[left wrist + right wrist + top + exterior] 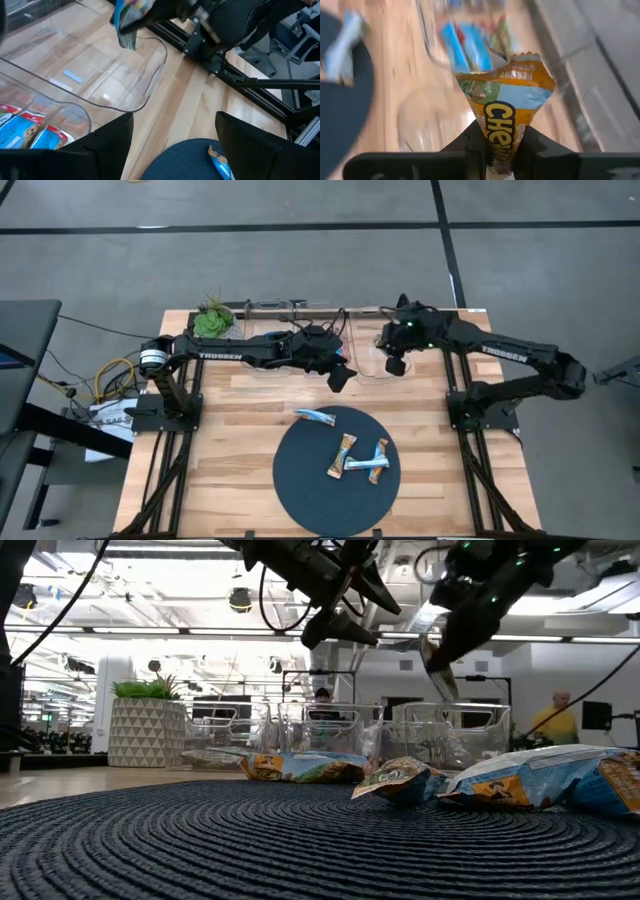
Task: Pick and place Granola Bars by type
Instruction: Put the yellow granola bar into the right transparent bin
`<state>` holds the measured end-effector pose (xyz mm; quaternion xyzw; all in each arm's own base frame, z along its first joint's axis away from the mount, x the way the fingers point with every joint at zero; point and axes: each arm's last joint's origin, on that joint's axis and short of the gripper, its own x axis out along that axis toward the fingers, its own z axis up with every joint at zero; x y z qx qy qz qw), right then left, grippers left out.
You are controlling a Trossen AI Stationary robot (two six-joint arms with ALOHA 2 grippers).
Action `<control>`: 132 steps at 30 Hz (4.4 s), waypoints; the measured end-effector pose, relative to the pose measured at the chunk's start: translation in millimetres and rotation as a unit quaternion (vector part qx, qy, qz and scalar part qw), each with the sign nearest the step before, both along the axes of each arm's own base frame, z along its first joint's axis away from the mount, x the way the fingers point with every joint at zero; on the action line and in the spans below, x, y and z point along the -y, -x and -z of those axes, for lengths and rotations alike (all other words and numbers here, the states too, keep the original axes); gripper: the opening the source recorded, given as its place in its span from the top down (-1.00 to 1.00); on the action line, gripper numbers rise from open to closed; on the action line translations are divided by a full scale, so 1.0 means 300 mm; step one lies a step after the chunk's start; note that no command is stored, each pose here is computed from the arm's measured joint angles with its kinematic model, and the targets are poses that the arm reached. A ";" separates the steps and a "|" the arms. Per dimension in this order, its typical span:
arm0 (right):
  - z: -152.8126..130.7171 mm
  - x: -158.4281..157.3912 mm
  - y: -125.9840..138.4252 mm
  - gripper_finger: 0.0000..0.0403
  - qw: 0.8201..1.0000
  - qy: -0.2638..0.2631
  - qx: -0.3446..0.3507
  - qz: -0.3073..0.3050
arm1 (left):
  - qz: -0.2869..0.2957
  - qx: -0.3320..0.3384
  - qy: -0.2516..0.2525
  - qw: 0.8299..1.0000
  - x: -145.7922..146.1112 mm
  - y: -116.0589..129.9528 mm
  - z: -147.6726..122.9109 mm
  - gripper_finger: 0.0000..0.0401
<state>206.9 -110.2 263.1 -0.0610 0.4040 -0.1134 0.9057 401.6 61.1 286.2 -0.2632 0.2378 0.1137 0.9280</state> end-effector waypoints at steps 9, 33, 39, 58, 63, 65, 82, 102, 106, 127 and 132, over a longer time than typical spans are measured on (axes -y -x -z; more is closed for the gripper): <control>0.099 0.047 -0.078 0.75 0.984 -0.042 -0.172 -0.027 | 0.000 0.000 0.000 1.000 0.000 0.000 0.000 -0.37; 0.265 0.084 -0.168 0.75 0.953 -0.092 -0.281 -0.073 | -0.001 0.000 -0.004 1.000 -0.001 0.000 0.000 -0.37; 0.264 0.069 -0.177 0.75 0.952 -0.088 -0.280 -0.084 | 0.000 -0.001 -0.007 1.000 -0.001 0.000 0.000 -0.37; 0.263 0.064 -0.179 0.40 0.953 -0.109 -0.267 -0.093 | 0.000 -0.004 -0.009 1.000 -0.001 0.001 0.001 -0.37; 0.229 0.058 -0.168 0.37 0.955 -0.106 -0.263 -0.091 | 0.001 -0.023 -0.008 1.000 0.000 0.007 0.012 -0.37; 0.190 0.058 -0.168 0.37 0.958 -0.101 -0.252 -0.087 | 0.004 -0.031 -0.010 0.999 0.000 0.010 0.016 -0.37; -0.182 -0.136 -0.067 0.37 0.988 -0.135 -0.049 -0.065 | 0.049 -0.050 -0.045 0.997 0.047 0.010 0.025 -0.37; -0.193 -0.508 -0.046 0.37 0.957 -0.212 -0.087 -0.179 | 0.152 -0.079 -0.135 0.976 0.231 0.065 -0.010 -0.37; -0.178 -0.543 -0.043 0.37 0.963 -0.212 -0.087 -0.143 | 0.143 -0.086 -0.146 0.975 0.267 0.157 0.011 -0.37; -0.100 -0.620 -0.288 0.37 0.965 -0.246 -0.030 -0.085 | 0.061 -0.018 -0.086 0.994 0.333 0.662 0.133 -0.37; -0.083 -0.605 -0.349 0.37 0.966 -0.245 -0.034 -0.070 | 0.065 -0.013 -0.079 0.995 0.330 0.751 0.192 -0.37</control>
